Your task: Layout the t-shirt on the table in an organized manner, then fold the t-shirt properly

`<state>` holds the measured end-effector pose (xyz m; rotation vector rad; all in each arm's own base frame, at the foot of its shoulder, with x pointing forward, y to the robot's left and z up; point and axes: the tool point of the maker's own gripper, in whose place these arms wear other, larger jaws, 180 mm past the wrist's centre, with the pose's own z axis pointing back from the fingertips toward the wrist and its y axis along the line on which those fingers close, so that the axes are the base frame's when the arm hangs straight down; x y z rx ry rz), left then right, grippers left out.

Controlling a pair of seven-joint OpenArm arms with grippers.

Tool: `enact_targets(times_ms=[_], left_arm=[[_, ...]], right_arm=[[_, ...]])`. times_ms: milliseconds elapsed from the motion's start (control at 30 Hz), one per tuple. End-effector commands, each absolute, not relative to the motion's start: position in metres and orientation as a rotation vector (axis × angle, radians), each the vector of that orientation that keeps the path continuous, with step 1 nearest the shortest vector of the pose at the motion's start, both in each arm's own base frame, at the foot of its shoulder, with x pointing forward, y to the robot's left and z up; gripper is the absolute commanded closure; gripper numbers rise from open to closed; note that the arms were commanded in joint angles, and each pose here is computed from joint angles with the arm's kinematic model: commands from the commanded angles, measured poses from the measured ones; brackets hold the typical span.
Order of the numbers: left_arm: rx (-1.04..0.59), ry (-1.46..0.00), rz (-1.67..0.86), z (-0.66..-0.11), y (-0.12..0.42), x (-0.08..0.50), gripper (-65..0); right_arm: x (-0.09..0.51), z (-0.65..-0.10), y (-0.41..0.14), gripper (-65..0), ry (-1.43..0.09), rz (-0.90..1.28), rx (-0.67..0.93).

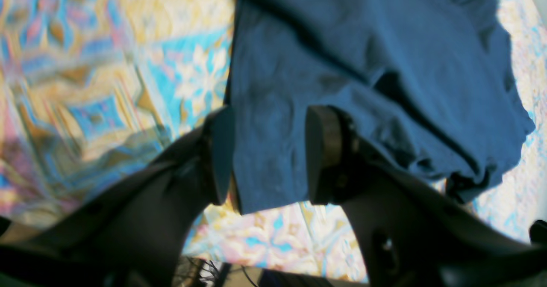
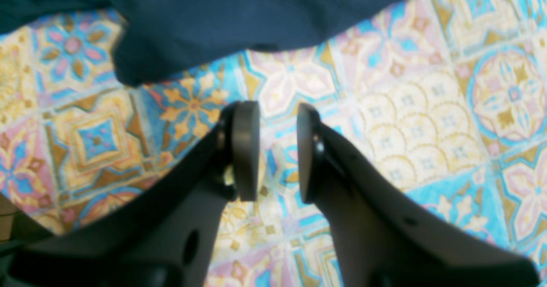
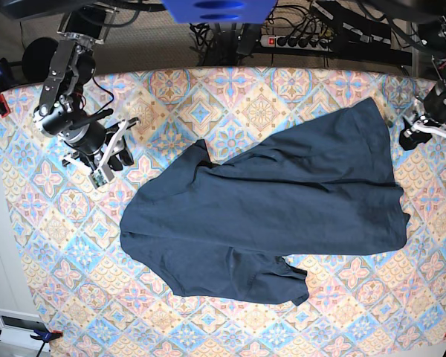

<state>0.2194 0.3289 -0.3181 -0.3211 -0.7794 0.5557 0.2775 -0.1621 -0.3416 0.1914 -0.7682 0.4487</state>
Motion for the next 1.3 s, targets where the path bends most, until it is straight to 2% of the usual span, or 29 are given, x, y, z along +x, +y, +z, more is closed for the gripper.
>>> enact_targets(times_ms=[0,367,600,1033,1267], left_arm=[[-0.318,-0.809,0.547,-0.31,0.333,0.223,-27.3],[-0.275,-0.78,0.646,-0.334,0.36,0.224,-27.9],[-0.31,-0.764,0.711,-0.348,0.368,0.235,-27.9],[-0.364,-0.7,0.807,-0.38,0.366,0.232,-27.9],[-0.412,-0.652,0.726,-0.389,0.334,0.247,-27.1]], right_arm=[[0.286,-0.328,-0.16,-14.9,-0.827,0.46,0.199],[0.285,-0.328,-0.163,-14.7,-0.826,0.455,0.193],[0.285,-0.327,-0.163,-14.7,-0.826,0.454,0.192],[0.285,-0.327,-0.163,-14.6,-0.828,0.453,0.194],[0.285,-0.327,-0.163,-14.6,-0.828,0.453,0.194]])
